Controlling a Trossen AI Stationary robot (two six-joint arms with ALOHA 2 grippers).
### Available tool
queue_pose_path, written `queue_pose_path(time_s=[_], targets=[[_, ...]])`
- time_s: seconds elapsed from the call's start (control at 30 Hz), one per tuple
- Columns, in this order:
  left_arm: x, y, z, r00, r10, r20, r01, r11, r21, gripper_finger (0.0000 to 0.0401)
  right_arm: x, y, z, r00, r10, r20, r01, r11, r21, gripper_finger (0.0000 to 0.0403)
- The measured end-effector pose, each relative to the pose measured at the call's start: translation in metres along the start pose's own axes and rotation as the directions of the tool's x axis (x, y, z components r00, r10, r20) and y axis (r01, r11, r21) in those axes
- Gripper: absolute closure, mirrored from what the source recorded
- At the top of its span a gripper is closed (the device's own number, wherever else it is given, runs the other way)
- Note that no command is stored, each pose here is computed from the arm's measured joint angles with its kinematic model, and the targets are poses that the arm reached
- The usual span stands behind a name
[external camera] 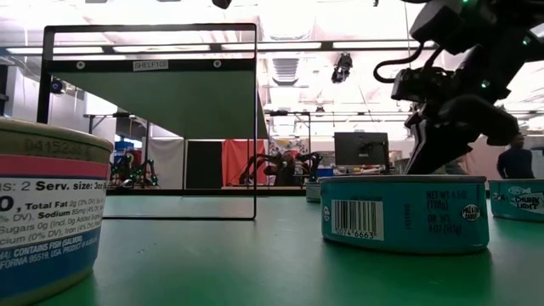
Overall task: Stack canned seafood by type on shelf
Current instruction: Put the green and white tuna can on the shelf
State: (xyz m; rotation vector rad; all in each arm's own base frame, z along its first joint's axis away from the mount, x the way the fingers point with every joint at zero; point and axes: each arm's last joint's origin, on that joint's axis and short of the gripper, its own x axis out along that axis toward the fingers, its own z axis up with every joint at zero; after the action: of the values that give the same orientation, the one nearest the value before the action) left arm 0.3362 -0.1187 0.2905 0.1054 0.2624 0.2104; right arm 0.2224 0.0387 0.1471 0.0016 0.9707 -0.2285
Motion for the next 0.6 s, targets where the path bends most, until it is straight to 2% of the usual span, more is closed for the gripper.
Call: queue_pose_path(time_s=[0.17, 0.47, 0.6], targets=[[0.000, 0.000, -0.001, 1.000, 0.000, -0.009, 0.000, 1.000, 0.007, 0.0401, -0.001, -0.001, -0.001, 1.000, -0.005, -0.020, 0.005, 1.000, 0.002, 0.0391], [0.000, 0.000, -0.003, 1.000, 0.001, -0.023, -0.001, 1.000, 0.016, 0.0401, 0.014, -0.005, -0.028, 0.998, -0.029, -0.058, 0.032, 0.998, 0.058, 0.0391], [0.000, 0.000, -0.003, 1.000, 0.001, -0.028, -0.001, 1.000, 0.018, 0.0401, 0.017, -0.005, -0.034, 0.999, -0.026, -0.026, 0.028, 0.997, 0.069, 0.0391]])
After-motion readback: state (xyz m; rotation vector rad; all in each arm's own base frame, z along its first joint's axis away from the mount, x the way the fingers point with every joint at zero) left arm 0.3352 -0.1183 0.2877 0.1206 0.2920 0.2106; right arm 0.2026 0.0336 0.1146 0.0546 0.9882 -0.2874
